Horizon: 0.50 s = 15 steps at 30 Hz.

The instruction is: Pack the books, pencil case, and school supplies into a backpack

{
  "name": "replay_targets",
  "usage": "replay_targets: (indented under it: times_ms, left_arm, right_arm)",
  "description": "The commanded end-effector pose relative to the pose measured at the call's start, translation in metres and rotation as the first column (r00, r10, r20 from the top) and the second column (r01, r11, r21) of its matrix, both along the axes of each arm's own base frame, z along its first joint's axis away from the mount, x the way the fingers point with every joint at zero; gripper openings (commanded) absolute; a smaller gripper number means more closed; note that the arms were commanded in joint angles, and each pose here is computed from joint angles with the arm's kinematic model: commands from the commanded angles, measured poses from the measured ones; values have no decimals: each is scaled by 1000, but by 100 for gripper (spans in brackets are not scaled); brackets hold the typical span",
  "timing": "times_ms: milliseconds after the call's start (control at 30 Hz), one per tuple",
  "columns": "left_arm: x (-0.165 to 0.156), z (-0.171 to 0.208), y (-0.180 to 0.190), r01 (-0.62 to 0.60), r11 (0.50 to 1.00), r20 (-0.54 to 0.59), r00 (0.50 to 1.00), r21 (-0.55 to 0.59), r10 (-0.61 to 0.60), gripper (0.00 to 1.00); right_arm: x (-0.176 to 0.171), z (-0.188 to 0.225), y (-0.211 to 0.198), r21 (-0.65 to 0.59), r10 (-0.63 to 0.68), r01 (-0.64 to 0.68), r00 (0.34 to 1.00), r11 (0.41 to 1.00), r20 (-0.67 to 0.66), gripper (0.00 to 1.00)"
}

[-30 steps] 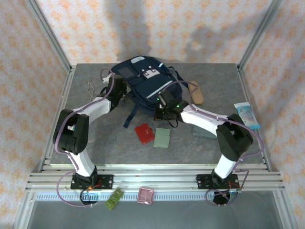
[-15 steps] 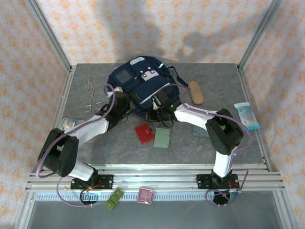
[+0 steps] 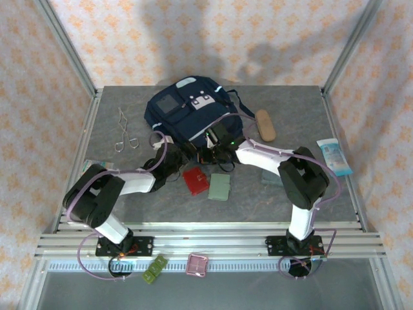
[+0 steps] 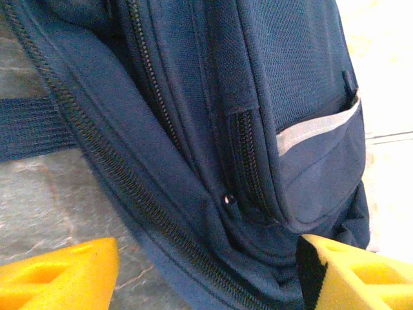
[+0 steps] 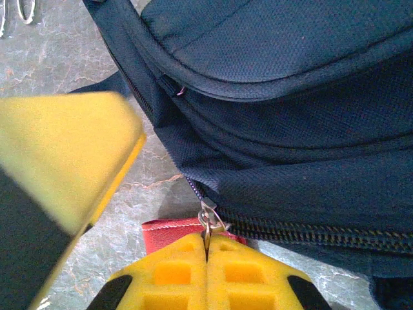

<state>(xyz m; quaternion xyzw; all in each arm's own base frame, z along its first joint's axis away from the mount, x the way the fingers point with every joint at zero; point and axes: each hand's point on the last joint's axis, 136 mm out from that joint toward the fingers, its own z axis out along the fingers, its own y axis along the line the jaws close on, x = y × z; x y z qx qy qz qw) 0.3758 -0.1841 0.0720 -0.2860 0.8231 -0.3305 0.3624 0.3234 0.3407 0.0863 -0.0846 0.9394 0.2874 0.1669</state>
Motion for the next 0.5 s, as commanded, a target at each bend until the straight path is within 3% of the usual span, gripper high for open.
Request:
replay_targets:
  times_ms: [0,67,133,233,467]
  left_arm:
    - [20,15,-14,1,997,73,997,-80,5,70]
    - [22,6,-16,4,997,57,998,-79,1,57]
    - [24,0,-15,-5,997,52,999,-79,9,31]
    - [25,-3,-12,-11,997,45,999,-76,15,3]
    - [24,1,8,-33,998,45,998,-47,35,0]
  right_arm:
    - [0,10,11,39,16,-17,1000,999,6,0]
    - [0,9,9,26,15,-15,1000,1000,3,0]
    - [-1,6,6,2,14,-14,1000,1000,-2,0]
    - [-3,-2,-8,-76,2,-3,1000,997,-9,0]
    - [-6,-20,-67,-300,-76,64,997,952,-27,0]
